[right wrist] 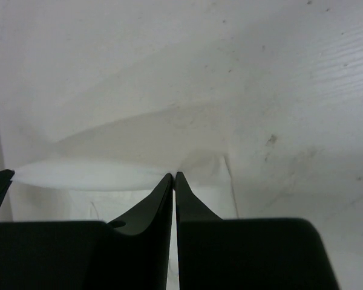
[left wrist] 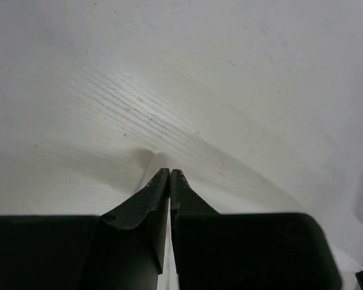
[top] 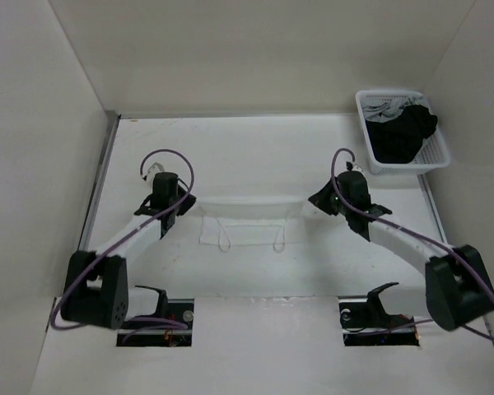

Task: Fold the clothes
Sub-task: Fold the tank top

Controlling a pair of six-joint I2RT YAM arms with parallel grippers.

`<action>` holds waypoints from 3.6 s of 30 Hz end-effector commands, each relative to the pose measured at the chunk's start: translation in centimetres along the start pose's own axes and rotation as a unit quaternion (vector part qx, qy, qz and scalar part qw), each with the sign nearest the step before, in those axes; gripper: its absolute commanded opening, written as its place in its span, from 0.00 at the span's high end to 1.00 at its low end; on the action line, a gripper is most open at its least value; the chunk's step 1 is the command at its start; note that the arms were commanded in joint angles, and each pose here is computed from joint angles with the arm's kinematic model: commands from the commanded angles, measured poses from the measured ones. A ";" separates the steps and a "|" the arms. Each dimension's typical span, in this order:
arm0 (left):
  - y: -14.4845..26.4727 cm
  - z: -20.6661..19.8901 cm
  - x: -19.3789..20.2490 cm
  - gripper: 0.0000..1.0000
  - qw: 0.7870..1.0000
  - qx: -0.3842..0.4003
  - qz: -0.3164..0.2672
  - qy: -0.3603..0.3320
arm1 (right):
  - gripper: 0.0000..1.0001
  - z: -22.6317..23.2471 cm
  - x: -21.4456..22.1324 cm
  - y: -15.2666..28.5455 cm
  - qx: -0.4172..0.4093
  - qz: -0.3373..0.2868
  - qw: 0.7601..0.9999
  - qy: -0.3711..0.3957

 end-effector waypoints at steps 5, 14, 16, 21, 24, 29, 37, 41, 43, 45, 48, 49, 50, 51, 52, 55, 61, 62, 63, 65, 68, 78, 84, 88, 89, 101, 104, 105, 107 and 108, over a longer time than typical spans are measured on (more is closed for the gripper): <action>-6.4 -6.9 -3.0 0.97 0.996 0.079 -0.028 0.025 | 0.92 2.1 -6.7 -6.2 -0.083 -0.036 0.996 -0.004; -2.9 -6.7 -1.7 0.97 0.993 0.111 -0.023 0.012 | 0.91 0.8 -5.4 -4.9 -0.074 -0.045 0.996 -0.007; -1.7 -5.0 -0.9 0.97 0.994 0.109 -0.019 0.010 | 0.91 0.0 -4.2 -4.3 -0.068 -0.044 0.997 -0.012; 0.9 -0.7 0.3 0.97 0.995 0.094 -0.019 0.012 | 0.91 -0.8 -1.0 -2.3 -0.072 -0.035 0.997 -0.015; 2.1 0.5 1.2 0.97 0.995 0.096 -0.008 0.008 | 0.91 -1.3 0.6 -1.3 -0.065 -0.030 0.997 -0.012; 3.3 2.6 3.0 0.97 0.996 0.092 0.010 0.007 | 0.92 -2.2 3.1 -0.1 -0.054 -0.014 0.998 -0.013; 3.6 6.6 4.8 0.94 0.998 0.054 0.024 0.008 | 0.91 -3.5 6.8 1.1 -0.015 0.032 0.999 -0.017; 3.5 7.5 5.1 0.90 0.999 0.039 0.030 0.011 | 0.87 -3.3 8.1 1.5 -0.013 0.055 0.998 -0.019; 3.6 7.5 4.9 0.83 0.999 0.037 0.029 0.011 | 0.76 -3.1 8.6 1.9 -0.015 0.061 0.998 -0.020; 3.8 7.1 4.5 0.80 0.999 0.041 0.025 0.010 | 0.70 -3.2 8.8 2.4 -0.011 0.060 0.998 -0.022; 4.5 6.1 3.5 0.80 0.999 0.052 0.009 0.006 | 0.63 -2.6 8.5 3.4 -0.021 0.055 0.998 -0.019; 4.8 5.6 3.2 0.80 0.998 0.060 0.004 0.003 | 0.60 -2.2 8.0 3.8 -0.021 0.045 0.999 -0.012; 5.0 4.9 3.0 0.80 0.998 0.071 0.001 0.000 | 0.60 -2.2 7.6 3.9 -0.018 0.038 0.999 -0.008; 5.1 4.2 3.0 0.80 0.997 0.078 0.004 -0.002 | 0.62 -2.1 7.2 3.9 -0.013 0.029 0.999 -0.001; 5.1 3.4 3.2 0.80 0.996 0.084 0.011 -0.005 | 0.66 -2.0 6.9 3.7 -0.010 0.027 1.000 0.004; 4.7 0.7 5.5 0.80 0.992 0.111 0.049 -0.021 | 0.82 -1.1 6.3 2.3 -0.016 0.024 0.999 0.020; 2.5 -1.3 10.8 0.80 0.988 0.114 0.091 -0.056 | 0.90 -0.6 5.6 -0.7 -0.007 0.021 0.999 0.038; 1.9 -0.6 11.1 0.80 0.989 0.104 0.093 -0.057 | 0.90 -0.5 5.8 -1.0 -0.007 0.026 0.999 0.037; 1.3 0.0 11.0 0.80 0.990 0.093 0.090 -0.052 | 0.90 -0.5 6.2 -1.3 -0.006 0.033 0.999 0.038; 0.3 1.7 10.3 0.81 0.993 0.071 0.078 -0.042 | 0.90 -0.8 6.9 -1.8 0.001 0.048 0.998 0.029; -0.4 3.6 9.2 0.81 0.996 0.050 0.066 -0.029 | 0.90 -0.9 8.3 -2.0 0.004 0.068 0.997 0.020; -1.3 4.7 5.8 0.78 0.998 0.038 0.040 0.000 | 0.76 2.1 9.9 0.4 -0.043 0.068 0.997 0.022; 0.6 1.7 5.4 0.71 0.994 0.106 0.028 -0.017 | 0.45 0.3 8.7 0.3 -0.039 0.045 0.998 0.022; 1.1 0.8 5.2 0.70 0.992 0.123 0.027 -0.019 | 0.45 0.4 9.7 -0.9 -0.066 0.078 0.995 0.013; 1.2 0.6 5.2 0.69 0.991 0.127 0.028 -0.019 | 0.45 0.5 9.8 -1.2 -0.072 0.081 0.994 0.010; 2.7 -1.6 5.7 0.68 0.984 0.175 0.035 -0.027 | 0.92 0.2 11.2 -2.8 -0.100 0.064 0.986 -0.116; 3.2 -2.1 6.1 0.65 0.981 0.189 0.040 -0.035 | 0.94 -0.6 10.6 -1.5 -0.097 0.038 0.987 -0.122; 3.4 -2.3 6.3 0.64 0.980 0.192 0.043 -0.038 | 0.94 -0.8 10.5 -1.0 -0.096 0.037 0.988 -0.119; 3.6 -2.6 6.8 0.62 0.978 0.198 0.050 -0.044 | 0.95 -1.0 10.2 0.3 -0.090 0.031 0.990 -0.105; 3.5 -2.6 7.0 0.62 0.978 0.198 0.052 -0.046 | 0.95 -1.3 9.8 1.0 -0.082 0.024 0.992 -0.098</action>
Point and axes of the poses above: each gripper's point midway between its finger pads, its own y axis back along the fingers, its own z axis along the line the jaws close on, x = y × z, the point moved 5 cm from there along y, back along the fingers, and after that the axes turned 13 degrees about y, right-handed, at the moved point
